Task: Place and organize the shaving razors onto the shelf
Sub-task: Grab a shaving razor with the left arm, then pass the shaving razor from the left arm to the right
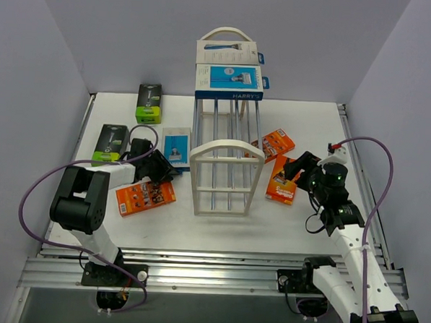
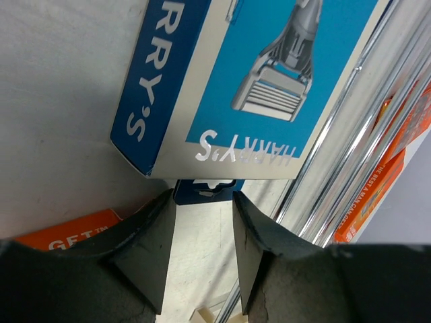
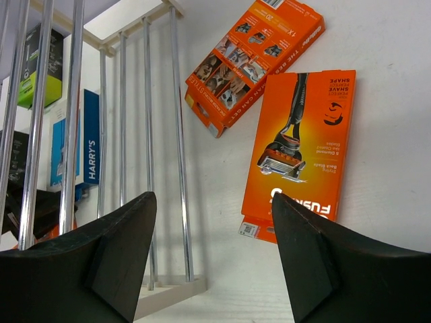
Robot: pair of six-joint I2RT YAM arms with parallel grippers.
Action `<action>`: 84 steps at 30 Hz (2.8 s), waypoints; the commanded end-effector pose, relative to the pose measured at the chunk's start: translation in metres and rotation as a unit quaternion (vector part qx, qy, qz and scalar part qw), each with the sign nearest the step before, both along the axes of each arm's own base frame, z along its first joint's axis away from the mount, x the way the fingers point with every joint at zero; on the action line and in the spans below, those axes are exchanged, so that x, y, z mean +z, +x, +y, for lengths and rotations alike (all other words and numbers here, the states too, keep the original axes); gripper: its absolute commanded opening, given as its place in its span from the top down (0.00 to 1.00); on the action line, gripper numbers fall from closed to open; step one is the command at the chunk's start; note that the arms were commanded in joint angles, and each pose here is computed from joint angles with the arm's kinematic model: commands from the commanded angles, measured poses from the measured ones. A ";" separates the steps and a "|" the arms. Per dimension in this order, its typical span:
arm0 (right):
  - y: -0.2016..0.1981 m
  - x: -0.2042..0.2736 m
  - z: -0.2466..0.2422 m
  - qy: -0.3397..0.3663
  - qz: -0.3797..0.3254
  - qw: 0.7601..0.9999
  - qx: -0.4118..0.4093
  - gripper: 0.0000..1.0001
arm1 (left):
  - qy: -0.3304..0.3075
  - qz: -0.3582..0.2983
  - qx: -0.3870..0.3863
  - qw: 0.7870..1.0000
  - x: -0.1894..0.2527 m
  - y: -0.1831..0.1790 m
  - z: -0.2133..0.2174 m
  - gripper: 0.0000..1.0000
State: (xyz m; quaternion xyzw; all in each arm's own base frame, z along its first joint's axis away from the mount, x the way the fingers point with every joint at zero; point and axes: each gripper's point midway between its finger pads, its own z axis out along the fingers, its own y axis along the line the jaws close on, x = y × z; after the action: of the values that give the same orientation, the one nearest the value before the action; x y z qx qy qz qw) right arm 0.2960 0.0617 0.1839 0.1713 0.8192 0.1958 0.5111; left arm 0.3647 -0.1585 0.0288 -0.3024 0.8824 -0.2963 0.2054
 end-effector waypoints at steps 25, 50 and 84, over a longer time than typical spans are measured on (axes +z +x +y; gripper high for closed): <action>0.000 0.001 -0.001 -0.002 -0.015 1.000 0.005 0.34 | 0.013 -0.044 0.007 0.999 0.018 0.035 0.019 0.60; -0.001 0.003 -0.003 -0.005 -0.008 1.000 0.000 0.32 | -0.019 -0.127 0.050 0.990 0.090 0.052 0.063 0.98; -0.028 0.072 0.013 0.065 -0.031 0.997 0.017 0.31 | 0.040 -0.291 0.046 0.955 0.257 -0.008 0.092 0.98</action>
State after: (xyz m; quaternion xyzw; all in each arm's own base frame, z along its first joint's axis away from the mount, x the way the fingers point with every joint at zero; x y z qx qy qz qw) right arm 0.2701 0.0691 0.2236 0.1874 0.8111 0.2347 0.5020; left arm 0.3651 -0.0633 0.2506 -0.2360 0.8097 -0.2945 0.4495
